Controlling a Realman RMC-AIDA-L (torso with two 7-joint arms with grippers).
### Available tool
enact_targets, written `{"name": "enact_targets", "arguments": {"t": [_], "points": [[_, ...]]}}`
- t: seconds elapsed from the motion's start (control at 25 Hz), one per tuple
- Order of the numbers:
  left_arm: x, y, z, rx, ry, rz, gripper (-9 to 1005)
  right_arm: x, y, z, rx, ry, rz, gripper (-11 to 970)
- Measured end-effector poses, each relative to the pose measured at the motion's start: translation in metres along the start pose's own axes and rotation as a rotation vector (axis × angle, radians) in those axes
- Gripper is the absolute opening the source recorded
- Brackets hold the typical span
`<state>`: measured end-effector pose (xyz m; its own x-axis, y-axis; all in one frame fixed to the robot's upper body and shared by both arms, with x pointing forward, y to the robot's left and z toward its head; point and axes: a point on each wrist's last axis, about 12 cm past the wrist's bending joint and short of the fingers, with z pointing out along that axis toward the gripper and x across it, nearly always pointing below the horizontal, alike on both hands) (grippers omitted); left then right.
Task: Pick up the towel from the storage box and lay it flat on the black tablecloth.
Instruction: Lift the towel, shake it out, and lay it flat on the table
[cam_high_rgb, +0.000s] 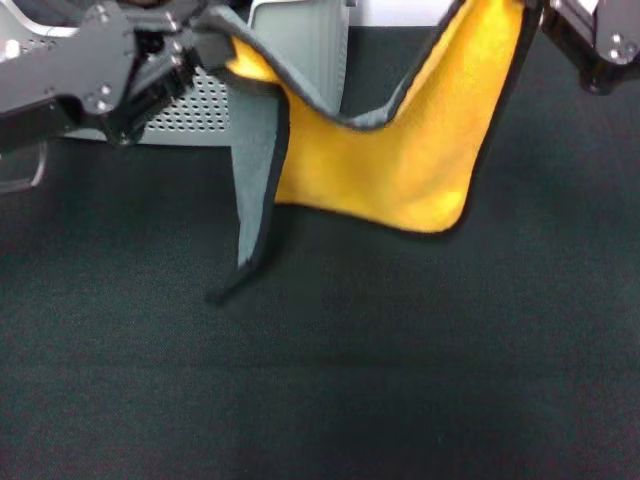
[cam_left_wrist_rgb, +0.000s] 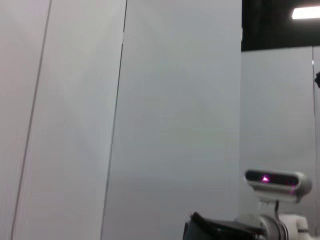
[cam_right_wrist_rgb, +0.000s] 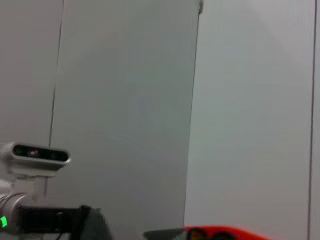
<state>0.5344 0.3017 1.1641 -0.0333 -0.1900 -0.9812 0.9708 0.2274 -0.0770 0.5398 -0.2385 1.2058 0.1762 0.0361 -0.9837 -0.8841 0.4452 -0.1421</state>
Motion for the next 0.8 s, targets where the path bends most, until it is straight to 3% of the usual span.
{"name": "enact_targets", "arguments": {"t": [0.12, 0.28, 0.4, 0.56, 0.8], "points": [[0.003, -0.003, -0.003, 0.017, 0.039, -0.025, 18, 0.006, 0.008, -0.009, -0.016, 0.02, 0.02, 60], [0.003, -0.017, -0.021, 0.096, 0.088, -0.05, 17, 0.011, 0.027, -0.029, -0.058, 0.016, 0.065, 61], [-0.003, -0.027, -0.04, 0.125, 0.153, -0.083, 17, 0.004, 0.044, -0.044, -0.107, -0.01, 0.111, 62], [-0.014, -0.033, -0.051, 0.127, 0.233, -0.132, 17, -0.006, 0.064, -0.064, -0.11, -0.016, 0.149, 63], [-0.026, -0.028, -0.044, 0.159, 0.295, -0.231, 17, -0.001, 0.068, -0.075, -0.085, 0.002, 0.202, 64]]}}
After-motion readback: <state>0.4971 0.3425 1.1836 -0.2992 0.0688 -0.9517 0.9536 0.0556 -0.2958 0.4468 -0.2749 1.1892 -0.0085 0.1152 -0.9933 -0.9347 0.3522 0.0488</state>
